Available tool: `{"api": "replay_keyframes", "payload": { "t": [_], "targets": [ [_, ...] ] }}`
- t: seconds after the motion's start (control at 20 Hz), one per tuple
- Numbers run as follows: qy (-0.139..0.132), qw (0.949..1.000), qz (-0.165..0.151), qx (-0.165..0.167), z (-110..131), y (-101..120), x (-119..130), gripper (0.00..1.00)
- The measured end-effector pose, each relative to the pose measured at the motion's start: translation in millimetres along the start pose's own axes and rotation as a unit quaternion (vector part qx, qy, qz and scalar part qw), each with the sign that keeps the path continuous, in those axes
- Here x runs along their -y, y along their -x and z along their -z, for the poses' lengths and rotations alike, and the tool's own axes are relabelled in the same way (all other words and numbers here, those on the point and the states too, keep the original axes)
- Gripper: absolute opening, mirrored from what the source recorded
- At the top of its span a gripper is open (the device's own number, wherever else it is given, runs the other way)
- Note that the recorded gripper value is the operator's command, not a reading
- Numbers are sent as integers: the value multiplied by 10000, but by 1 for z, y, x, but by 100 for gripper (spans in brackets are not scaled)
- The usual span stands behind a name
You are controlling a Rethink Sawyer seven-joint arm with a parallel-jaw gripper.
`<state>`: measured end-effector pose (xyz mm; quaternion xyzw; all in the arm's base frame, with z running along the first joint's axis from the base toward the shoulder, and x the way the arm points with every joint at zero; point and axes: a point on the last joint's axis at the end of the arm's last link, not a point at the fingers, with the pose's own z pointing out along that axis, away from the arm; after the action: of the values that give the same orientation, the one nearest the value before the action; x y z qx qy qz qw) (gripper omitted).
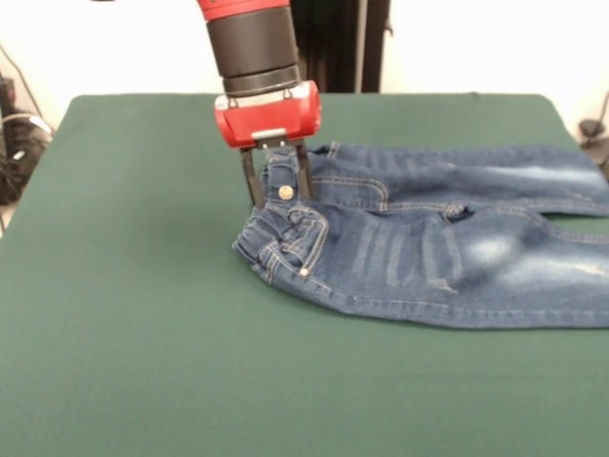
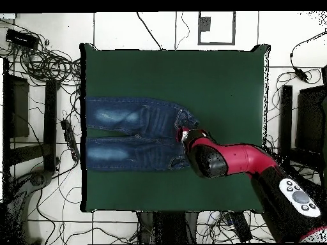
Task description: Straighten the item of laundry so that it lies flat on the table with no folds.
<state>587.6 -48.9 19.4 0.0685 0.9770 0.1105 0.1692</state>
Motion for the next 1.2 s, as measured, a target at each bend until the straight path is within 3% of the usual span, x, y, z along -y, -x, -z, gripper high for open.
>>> {"api": "replay_keyframes", "payload": {
  "t": [0.55, 1.2],
  "targets": [
    [47, 9998, 7, -167, -2, -22, -5, 100],
    [-132, 9999, 34, -75, 1, -29, 15, 100]
  ]
}}
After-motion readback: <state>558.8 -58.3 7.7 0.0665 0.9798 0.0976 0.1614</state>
